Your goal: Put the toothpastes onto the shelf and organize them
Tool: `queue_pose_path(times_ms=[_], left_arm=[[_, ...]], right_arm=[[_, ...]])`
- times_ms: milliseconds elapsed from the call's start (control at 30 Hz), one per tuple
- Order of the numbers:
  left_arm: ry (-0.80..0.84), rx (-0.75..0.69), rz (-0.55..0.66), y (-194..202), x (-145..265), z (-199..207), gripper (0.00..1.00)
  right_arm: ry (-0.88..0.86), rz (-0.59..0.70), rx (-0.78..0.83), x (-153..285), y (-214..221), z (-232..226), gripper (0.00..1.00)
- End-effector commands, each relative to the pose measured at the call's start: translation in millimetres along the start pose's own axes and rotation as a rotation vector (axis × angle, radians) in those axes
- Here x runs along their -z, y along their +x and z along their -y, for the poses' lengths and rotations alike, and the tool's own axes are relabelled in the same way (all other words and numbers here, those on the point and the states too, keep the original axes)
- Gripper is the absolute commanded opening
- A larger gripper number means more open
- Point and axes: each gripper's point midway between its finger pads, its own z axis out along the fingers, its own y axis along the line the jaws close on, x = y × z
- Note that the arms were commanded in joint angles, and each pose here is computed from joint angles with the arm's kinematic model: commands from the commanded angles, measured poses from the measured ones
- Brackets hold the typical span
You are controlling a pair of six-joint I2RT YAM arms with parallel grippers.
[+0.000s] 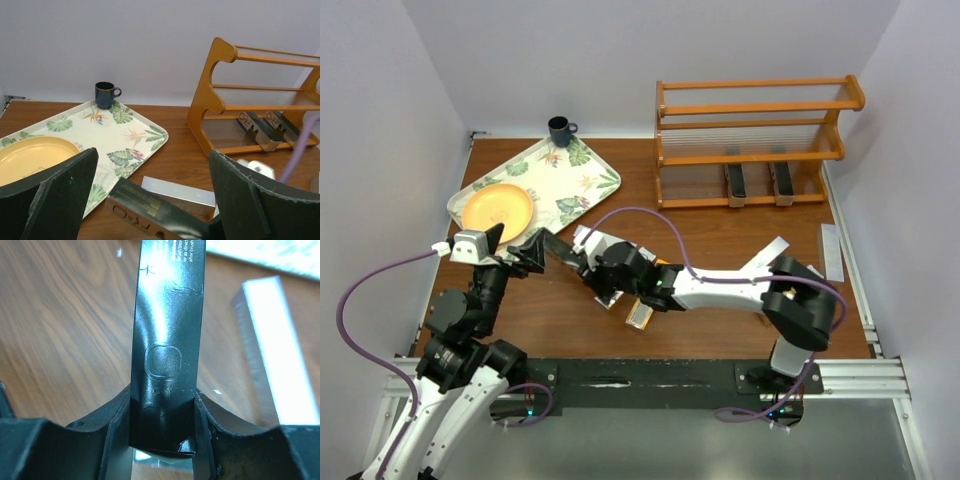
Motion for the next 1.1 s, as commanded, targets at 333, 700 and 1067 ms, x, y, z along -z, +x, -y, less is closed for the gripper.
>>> queue_pose_path(times_ms=[333, 700, 1067], left_arm=[[-0.005, 0.014, 0.038, -14.7, -0.2, 0.1, 0.98], [0.0, 0.009, 0.021, -10.8, -3.1, 1.7, 0.98], [0.001, 0.008, 0.012, -8.1, -4.5, 2.3, 0.98]], right_arm=[[0.422, -0.014, -0.112, 104.4, 15.6, 113.7, 0.22], [0.755, -0.003, -0.378, 169.1, 51.7, 224.0, 0.21], [0.874, 0.042, -0.443, 125.8, 36.3, 293.3, 0.21]])
